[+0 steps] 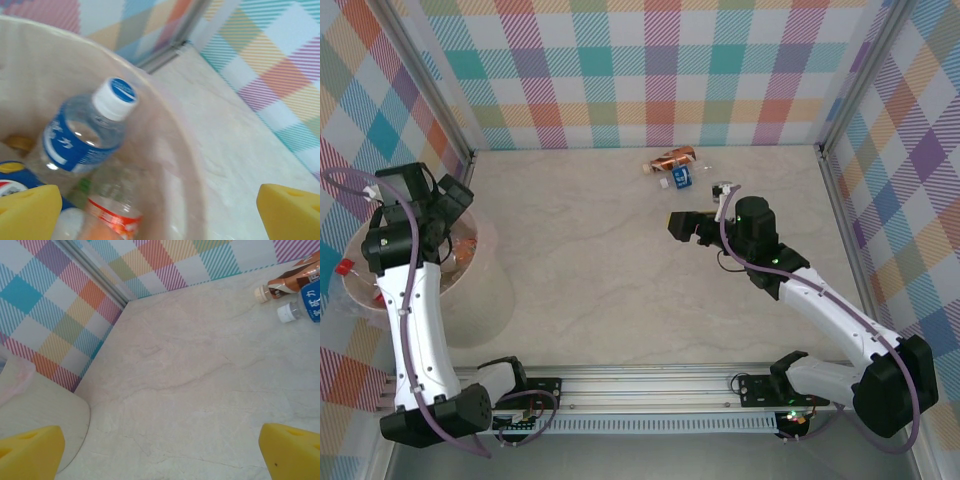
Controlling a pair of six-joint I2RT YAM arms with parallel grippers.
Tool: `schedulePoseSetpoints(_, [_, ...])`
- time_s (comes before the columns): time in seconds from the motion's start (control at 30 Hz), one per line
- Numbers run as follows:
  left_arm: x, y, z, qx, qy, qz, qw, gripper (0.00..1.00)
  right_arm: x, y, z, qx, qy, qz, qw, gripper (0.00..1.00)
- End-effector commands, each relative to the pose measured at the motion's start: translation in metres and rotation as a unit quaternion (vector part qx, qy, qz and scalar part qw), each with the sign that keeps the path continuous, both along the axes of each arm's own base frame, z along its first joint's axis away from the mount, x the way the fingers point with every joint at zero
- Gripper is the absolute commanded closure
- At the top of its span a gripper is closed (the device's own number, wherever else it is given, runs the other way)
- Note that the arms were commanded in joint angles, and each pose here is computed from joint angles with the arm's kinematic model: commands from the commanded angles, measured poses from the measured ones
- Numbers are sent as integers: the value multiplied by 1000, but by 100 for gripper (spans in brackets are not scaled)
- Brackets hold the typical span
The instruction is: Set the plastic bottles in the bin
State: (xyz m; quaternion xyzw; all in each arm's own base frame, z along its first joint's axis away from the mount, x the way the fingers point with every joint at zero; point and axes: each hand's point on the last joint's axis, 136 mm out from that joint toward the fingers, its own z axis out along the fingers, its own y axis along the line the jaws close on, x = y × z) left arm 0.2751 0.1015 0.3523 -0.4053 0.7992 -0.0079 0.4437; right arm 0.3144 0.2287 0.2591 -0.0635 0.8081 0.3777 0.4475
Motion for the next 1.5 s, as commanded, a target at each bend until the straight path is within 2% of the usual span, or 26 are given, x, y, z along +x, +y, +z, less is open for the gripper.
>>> schedulePoseSetpoints(0.0, [8, -45, 27, -49, -68, -108, 991, 0, 7, -7, 1, -15, -4, -28, 999, 0])
schedulePoseSetpoints(0.13, [25, -94, 39, -80, -102, -194, 972, 0, 20, -13, -9, -42, 15, -45, 998, 0])
schedulePoseSetpoints(0.37, [53, -184, 44, -73, -115, -328, 935, 0, 51, -28, -29, -60, 56, -78, 994, 0])
schedulePoseSetpoints(0.53, [73, -239, 32, -90, -108, -404, 904, 0, 77, -48, -49, -45, 107, -116, 986, 0])
schedulePoseSetpoints(0.63, [83, -260, 21, -102, -99, -430, 891, 0, 95, -59, -55, -22, 129, -137, 982, 0])
schedulePoseSetpoints(0.97, [93, -281, -11, -106, -86, -451, 882, 0, 180, -104, -106, 83, 252, -232, 936, 0])
schedulePoseSetpoints(1.2, [89, -276, -33, -103, -59, -443, 889, 0, 234, -101, -129, 107, 265, -235, 929, 0])
schedulePoseSetpoints(1.47, [91, -273, -45, -100, -46, -434, 894, 0, 284, -105, -163, 131, 268, -278, 913, 0])
